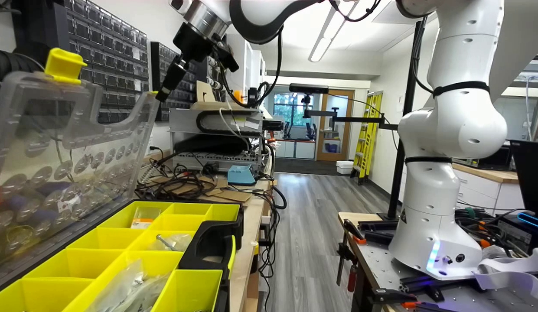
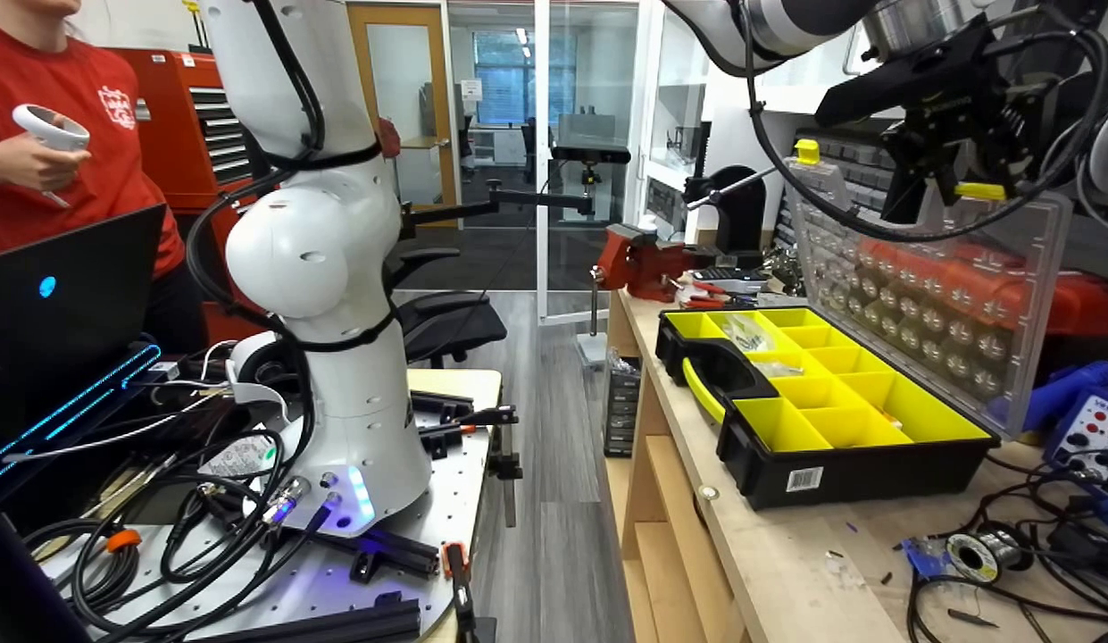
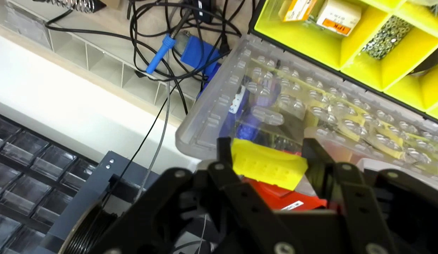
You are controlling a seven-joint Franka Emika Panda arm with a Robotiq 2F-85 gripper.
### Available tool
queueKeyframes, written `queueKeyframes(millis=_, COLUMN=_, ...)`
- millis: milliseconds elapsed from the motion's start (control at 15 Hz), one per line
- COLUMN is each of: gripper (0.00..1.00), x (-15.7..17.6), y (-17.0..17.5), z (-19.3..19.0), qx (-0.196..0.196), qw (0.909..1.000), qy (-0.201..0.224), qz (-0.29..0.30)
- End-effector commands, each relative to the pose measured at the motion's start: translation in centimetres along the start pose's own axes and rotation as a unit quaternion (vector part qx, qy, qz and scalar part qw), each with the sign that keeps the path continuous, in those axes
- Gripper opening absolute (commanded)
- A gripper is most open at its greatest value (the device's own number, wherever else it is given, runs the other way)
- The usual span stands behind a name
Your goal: Close the lid on the black and yellow case
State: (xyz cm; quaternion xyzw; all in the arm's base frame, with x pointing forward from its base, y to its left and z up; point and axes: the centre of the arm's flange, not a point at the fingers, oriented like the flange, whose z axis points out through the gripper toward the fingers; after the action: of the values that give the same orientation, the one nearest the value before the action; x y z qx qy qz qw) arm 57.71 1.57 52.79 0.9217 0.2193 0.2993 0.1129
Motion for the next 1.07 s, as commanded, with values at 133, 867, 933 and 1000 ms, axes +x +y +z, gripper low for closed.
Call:
queueKeyframes(millis=133, gripper=0.27, x=-5.6, y=-0.2, z=0.3, qx=0.025, qw=0.9945, qy=-0.097, qz=-0.033)
queueKeyframes(millis=867, gripper=1.0, x=-11.3, y=-2.7, z=1.1, qx=0.099, qw=0.9686, qy=-0.208, qz=-0.093)
queueKeyframes(millis=933, gripper=1.0, x=-11.5, y=-2.7, z=1.2, qx=0.101, qw=0.9676, qy=-0.211, qz=-0.096)
queueKeyframes(millis=1000, gripper=1.0, x=-11.6, y=-2.5, z=1.2, qx=0.101, qw=0.9672, qy=-0.21, qz=-0.101)
